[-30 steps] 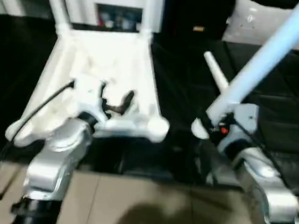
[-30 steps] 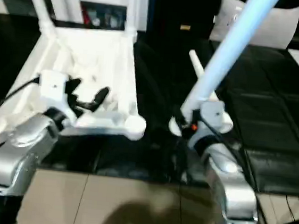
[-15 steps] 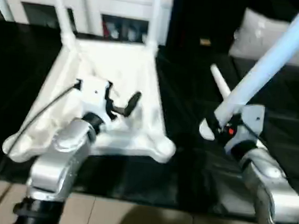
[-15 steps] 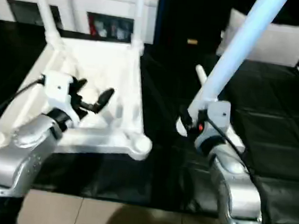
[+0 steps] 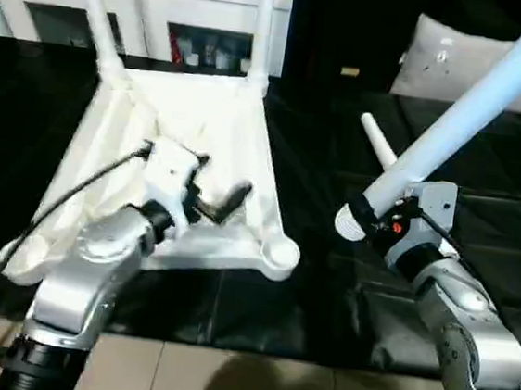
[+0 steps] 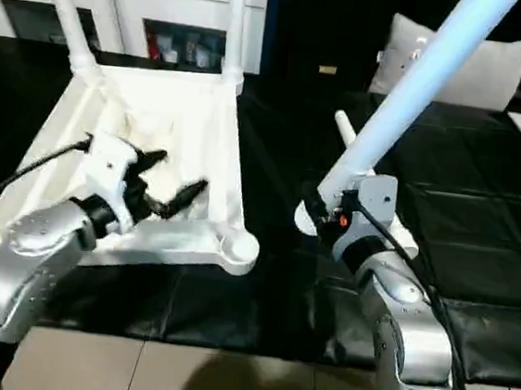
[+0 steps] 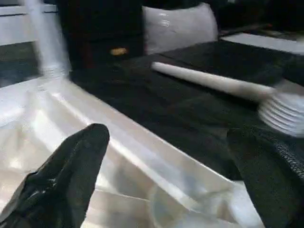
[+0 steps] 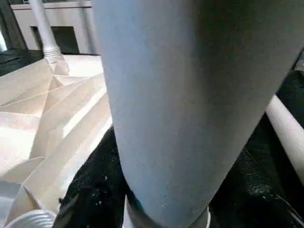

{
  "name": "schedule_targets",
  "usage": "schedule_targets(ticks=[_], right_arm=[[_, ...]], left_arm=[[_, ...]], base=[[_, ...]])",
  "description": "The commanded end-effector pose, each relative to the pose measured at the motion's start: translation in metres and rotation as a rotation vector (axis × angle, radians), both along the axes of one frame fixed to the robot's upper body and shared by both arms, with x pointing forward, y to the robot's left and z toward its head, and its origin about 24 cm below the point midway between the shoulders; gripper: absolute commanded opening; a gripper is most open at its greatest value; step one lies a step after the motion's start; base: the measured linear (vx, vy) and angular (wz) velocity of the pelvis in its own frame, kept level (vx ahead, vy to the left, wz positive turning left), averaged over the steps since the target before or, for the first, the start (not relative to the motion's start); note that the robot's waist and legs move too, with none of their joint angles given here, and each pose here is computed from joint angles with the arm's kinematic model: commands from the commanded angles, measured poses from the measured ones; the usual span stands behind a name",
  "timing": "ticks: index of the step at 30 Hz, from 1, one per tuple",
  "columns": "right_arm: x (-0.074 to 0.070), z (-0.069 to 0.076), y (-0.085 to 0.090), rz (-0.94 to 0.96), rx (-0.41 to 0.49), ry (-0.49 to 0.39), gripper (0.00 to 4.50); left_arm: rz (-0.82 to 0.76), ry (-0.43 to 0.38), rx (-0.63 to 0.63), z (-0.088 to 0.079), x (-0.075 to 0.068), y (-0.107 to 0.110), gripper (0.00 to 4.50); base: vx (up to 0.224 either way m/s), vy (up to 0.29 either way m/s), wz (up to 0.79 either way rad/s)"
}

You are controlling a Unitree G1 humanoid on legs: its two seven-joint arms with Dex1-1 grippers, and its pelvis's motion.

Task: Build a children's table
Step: Move to table, then insert table leg to table base

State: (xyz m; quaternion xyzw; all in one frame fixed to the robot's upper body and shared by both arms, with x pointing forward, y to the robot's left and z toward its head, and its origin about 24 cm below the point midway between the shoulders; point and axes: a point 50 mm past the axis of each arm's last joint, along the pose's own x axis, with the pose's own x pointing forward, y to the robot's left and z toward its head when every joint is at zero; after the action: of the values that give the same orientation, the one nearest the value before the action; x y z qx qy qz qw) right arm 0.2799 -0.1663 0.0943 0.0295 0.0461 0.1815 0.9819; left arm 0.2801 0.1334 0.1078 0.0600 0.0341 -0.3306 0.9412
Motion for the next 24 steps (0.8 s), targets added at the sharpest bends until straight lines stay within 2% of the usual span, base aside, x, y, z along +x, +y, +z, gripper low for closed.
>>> schedule_targets(ticks=[1,6,12,14,15,16,18,19,24], right_arm=[[0.002,0.004,-0.003,-0.004,0.009,-0.019,1.88],[0.002,0.003,-0.006,-0.012,0.001,-0.020,1.88],[0.001,0.003,-0.007,-0.002,0.003,-0.016,1.88],[0.000,0.002,-0.007,0.002,0.002,-0.013,1.88],[0.000,0.002,-0.007,0.002,0.002,-0.012,1.88],[0.000,0.002,-0.007,0.002,0.002,-0.012,1.88],[0.000,0.002,-0.007,0.005,0.003,-0.012,1.88],[0.000,0.002,-0.007,0.006,0.003,-0.014,1.88],[0.000,0.001,-0.007,0.008,0.002,-0.016,1.88]], left_arm=[[-0.076,0.004,0.041,0.001,0.001,-0.005,4.50],[-0.242,0.034,0.110,0.001,-0.002,-0.012,4.50],[-0.343,0.037,0.161,0.002,-0.002,-0.018,4.50],[-0.407,0.088,0.210,-0.004,-0.005,-0.019,4.50],[-0.420,0.124,0.236,-0.008,-0.005,-0.017,4.34],[-0.420,0.124,0.236,-0.008,-0.005,-0.017,4.17],[-0.408,0.150,0.255,-0.012,-0.004,-0.013,4.13],[-0.370,0.176,0.288,-0.017,0.001,-0.006,3.88],[-0.373,0.194,0.291,-0.018,0.003,-0.003,3.56]], base=[[-0.052,0.001,-0.04],[0.000,0.000,0.00],[0.000,0.000,0.00],[0.000,0.000,0.00],[0.000,0.000,0.00],[0.000,0.000,0.00],[0.000,0.000,0.00],[0.000,0.000,0.00],[0.000,0.000,0.00]])
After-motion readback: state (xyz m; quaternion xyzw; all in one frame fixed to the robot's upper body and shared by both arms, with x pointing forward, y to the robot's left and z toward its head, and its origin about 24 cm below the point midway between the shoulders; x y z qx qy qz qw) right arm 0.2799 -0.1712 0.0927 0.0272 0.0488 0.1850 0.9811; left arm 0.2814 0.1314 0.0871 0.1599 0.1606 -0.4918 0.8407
